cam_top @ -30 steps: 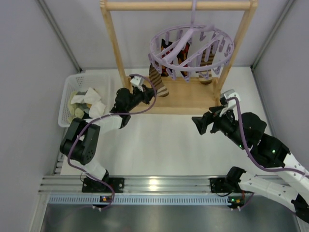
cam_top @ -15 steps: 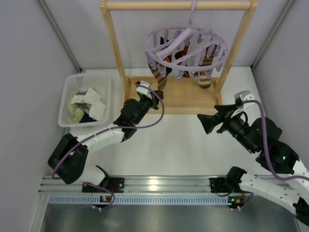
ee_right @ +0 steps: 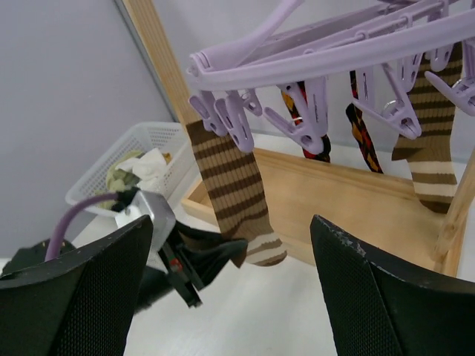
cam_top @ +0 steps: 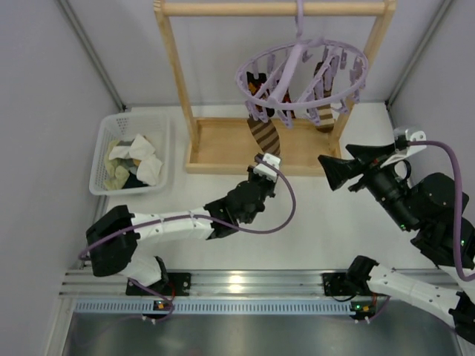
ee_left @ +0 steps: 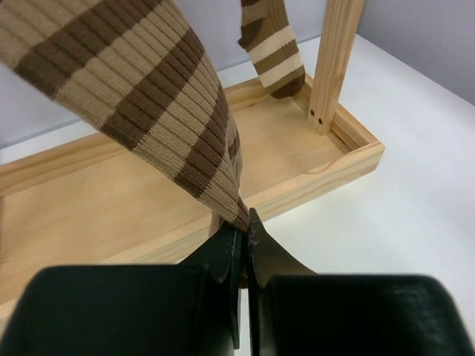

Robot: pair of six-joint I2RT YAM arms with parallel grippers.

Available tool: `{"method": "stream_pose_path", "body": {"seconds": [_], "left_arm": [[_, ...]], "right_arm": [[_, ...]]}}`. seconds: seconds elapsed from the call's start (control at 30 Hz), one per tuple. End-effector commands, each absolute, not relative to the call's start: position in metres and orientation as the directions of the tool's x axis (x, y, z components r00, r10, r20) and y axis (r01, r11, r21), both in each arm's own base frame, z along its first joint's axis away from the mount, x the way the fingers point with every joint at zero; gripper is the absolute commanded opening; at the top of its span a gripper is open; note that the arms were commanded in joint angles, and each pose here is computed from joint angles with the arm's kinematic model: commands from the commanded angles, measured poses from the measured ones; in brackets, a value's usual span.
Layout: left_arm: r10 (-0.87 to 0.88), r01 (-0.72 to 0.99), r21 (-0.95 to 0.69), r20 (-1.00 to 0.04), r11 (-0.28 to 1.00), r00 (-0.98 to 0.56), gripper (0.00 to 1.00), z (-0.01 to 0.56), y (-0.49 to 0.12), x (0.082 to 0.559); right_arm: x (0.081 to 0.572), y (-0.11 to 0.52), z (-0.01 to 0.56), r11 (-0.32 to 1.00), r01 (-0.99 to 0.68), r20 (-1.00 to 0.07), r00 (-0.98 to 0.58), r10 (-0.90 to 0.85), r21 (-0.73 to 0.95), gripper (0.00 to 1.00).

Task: Remove the socks clipped to the hanger

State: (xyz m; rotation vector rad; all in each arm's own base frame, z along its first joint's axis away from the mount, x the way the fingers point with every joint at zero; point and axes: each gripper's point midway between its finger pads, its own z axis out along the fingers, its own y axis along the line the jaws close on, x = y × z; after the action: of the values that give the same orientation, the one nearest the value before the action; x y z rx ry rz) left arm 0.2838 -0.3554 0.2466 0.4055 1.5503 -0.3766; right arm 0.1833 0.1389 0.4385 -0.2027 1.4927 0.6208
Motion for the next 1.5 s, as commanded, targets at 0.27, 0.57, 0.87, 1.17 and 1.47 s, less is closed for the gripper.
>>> {"method": "stream_pose_path", "body": {"seconds": [0.27,0.57,0.87,1.17,1.47], "left_arm": [[0.213,0.336,0.225,-0.974,0.914,0.074,0.0,0.264,-0.394,0.252],[0.321,0.258,0.329,-0.944,0.908,0.074,0.0,0.252,-0.405,0.255],[0.415,0.24,0.423,-0.906,0.873,0.086,0.0,0.238,-0.429,0.258],[0.429,0.257,0.442,-0.897,0.86,0.108,0.0,0.239,-0.45,0.253],[0.407,0.269,0.423,-0.906,0.865,0.117,0.0,0.247,-0.453,0.251]], "right_arm": [[0.209,0.164,0.457,0.868,-0.471,-0.986,-0.12,0.113,0.157,0.8],[0.251,0.177,0.443,0.944,-0.33,-0.976,-0.214,-0.049,0.025,0.71],[0.274,0.165,0.433,0.986,-0.144,-0.965,-0.237,-0.111,-0.078,0.68],[0.29,0.169,0.429,0.985,-0.044,-0.954,-0.243,-0.175,-0.169,0.65],[0.303,0.182,0.419,0.97,-0.01,-0.944,-0.227,-0.239,-0.243,0.63]]}}
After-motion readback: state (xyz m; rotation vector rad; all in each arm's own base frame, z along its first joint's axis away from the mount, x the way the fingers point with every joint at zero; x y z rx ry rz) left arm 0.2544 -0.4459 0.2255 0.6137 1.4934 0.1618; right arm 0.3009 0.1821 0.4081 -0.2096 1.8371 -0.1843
